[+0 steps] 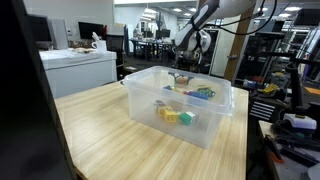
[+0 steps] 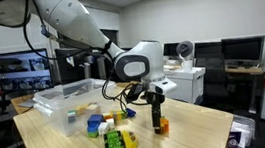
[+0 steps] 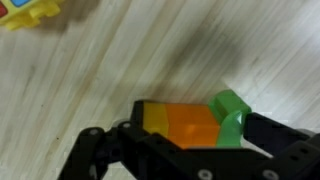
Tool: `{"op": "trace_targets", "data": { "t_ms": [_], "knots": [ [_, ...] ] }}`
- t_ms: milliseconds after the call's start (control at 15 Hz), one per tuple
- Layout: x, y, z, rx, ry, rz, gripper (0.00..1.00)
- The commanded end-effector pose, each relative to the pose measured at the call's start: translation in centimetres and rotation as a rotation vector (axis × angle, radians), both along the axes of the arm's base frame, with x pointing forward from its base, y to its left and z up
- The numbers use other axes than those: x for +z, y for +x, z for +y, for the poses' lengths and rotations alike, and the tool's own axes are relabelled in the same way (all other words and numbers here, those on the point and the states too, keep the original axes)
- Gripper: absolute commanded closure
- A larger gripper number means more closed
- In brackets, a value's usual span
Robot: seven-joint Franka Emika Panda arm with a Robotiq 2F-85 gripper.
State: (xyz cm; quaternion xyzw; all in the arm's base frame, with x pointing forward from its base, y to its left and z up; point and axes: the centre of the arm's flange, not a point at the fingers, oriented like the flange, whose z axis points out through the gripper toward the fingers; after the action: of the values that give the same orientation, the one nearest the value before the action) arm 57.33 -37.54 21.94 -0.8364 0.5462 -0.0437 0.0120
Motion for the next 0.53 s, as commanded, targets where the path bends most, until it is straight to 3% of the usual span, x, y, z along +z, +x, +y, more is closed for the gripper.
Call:
{"op": "trace_targets", "data": {
  "t_ms": [0,133,200,400,467],
  "knots": [
    [-1.0,-1.1,-0.2,0.041,0.002,0.036,0.00],
    [-0.8,-1.0,-0.1,0.048,0.000,0.026,0.00],
    [-0.7,-1.1,-0.1,0.051,0.002,0.022,0.25],
    [0.0,-1.2,-0.1,0.073,-0.003,0.017,0.33],
    [0.4,-1.3,0.0,0.088,-0.006,0.013,0.43]
  ]
}}
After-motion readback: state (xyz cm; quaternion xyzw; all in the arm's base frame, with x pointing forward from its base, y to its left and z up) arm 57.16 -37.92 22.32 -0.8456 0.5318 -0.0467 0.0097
